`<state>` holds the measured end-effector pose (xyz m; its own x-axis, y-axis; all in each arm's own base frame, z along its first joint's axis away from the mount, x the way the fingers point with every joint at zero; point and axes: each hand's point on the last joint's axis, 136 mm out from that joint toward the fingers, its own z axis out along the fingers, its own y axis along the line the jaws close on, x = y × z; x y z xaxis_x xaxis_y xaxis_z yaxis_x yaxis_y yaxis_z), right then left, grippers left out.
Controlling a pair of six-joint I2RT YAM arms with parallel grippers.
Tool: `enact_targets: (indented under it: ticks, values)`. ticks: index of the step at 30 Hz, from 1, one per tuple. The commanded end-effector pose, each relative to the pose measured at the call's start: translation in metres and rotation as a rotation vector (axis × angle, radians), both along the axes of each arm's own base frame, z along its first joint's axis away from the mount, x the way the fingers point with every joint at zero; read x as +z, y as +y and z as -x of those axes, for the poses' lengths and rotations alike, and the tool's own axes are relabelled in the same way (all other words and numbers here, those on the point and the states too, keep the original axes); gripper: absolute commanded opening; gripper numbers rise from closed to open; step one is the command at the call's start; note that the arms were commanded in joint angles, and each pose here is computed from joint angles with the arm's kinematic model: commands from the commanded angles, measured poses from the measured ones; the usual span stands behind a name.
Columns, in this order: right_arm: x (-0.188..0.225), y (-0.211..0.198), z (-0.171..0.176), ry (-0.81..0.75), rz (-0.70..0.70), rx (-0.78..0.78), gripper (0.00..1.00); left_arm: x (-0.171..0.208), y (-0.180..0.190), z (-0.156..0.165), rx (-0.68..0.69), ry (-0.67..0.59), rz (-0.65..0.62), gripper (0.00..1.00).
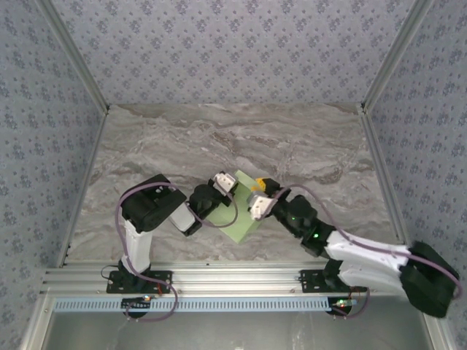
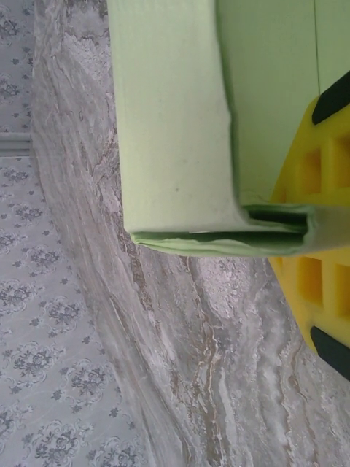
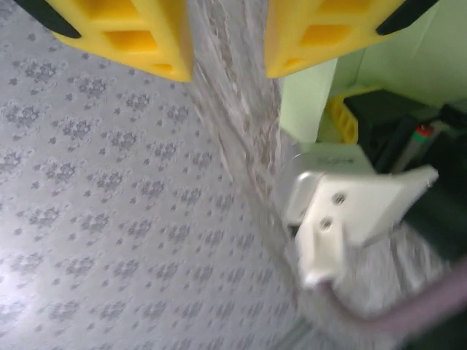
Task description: Fold the paper box
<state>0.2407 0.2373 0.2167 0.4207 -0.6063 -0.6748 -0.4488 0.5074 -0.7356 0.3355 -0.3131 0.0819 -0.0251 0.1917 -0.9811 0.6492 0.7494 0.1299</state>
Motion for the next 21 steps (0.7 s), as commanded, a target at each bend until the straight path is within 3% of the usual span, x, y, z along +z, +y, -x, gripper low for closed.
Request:
enact_targets:
  ticks: [1, 4, 9, 11, 12, 13, 15, 16, 18, 21]
  values:
    - [-0.023, -0.015, 0.018, 0.287, -0.156, 0.065, 0.41, 0.003, -0.003, 0.006, -0.067, 0.010, 0.022, 0.08]
    - [-0.007, -0.034, 0.022, 0.357, -0.285, 0.085, 0.47, 0.003, -0.006, 0.009, -0.106, 0.019, 0.032, 0.09]
    - [0.012, -0.076, -0.015, 0.632, -0.634, -0.053, 0.53, 0.007, -0.009, 0.017, -0.197, 0.025, 0.046, 0.10]
    - [0.011, -0.091, -0.036, 0.787, -0.760, -0.181, 0.57, 0.007, -0.011, 0.018, -0.225, 0.026, 0.047, 0.11]
    - [-0.001, -0.102, -0.050, 0.897, -0.825, -0.308, 0.68, 0.007, -0.011, 0.017, -0.227, 0.029, 0.054, 0.11]
    - [-0.009, -0.108, -0.057, 0.995, -0.847, -0.391, 0.72, 0.007, -0.010, 0.015, -0.224, 0.036, 0.060, 0.11]
    - [-0.026, -0.099, -0.067, 1.234, -0.841, -0.418, 0.69, 0.007, -0.012, 0.014, -0.233, 0.046, 0.071, 0.12]
    - [-0.036, -0.095, -0.070, 1.334, -0.839, -0.450, 0.65, 0.006, -0.013, 0.014, -0.238, 0.049, 0.074, 0.13]
    - [-0.043, -0.069, -0.075, 1.511, -0.803, -0.368, 0.52, 0.004, -0.015, 0.013, -0.241, 0.060, 0.079, 0.14]
    - [-0.057, -0.043, -0.077, 1.607, -0.755, -0.330, 0.49, -0.003, -0.015, 0.013, -0.236, 0.077, 0.076, 0.15]
